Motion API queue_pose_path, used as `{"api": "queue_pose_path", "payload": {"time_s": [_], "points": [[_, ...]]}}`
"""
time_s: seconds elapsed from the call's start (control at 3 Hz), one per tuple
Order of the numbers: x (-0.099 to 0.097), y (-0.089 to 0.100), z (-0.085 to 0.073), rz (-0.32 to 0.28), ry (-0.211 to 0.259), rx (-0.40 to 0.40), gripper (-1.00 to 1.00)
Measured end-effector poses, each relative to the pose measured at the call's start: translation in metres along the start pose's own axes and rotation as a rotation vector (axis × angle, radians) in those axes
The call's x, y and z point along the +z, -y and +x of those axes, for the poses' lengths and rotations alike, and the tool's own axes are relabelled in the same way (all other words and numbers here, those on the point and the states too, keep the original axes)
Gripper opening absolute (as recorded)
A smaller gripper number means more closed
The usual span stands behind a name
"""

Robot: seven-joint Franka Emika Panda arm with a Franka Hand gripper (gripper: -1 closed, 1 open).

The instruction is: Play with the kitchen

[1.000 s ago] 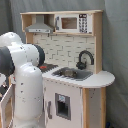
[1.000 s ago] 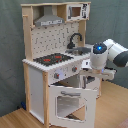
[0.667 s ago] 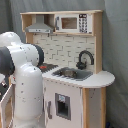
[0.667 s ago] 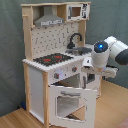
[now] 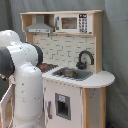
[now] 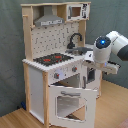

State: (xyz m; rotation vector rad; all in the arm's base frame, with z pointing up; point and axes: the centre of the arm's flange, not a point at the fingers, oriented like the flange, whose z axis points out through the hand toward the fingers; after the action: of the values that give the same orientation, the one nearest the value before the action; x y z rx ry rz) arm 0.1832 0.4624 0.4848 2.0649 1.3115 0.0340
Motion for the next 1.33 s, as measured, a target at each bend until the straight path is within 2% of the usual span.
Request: {"api": "queue_pose_path", "payload": {"time_s": [0.33, 0.67, 1.0, 1.33], "points": [[-0.005, -0.015, -0.001, -0.041, 0.001, 0.111, 1.0], [-0.018, -0.048, -0.002, -0.07, -0.012, 0.238, 1.0], [-0.023, -0.091, -0.008, -0.064, 0.019, 0.356, 1.0], [-0.005, -0.132, -0.014, -0.053, 0.09, 0.494, 1.0]]}}
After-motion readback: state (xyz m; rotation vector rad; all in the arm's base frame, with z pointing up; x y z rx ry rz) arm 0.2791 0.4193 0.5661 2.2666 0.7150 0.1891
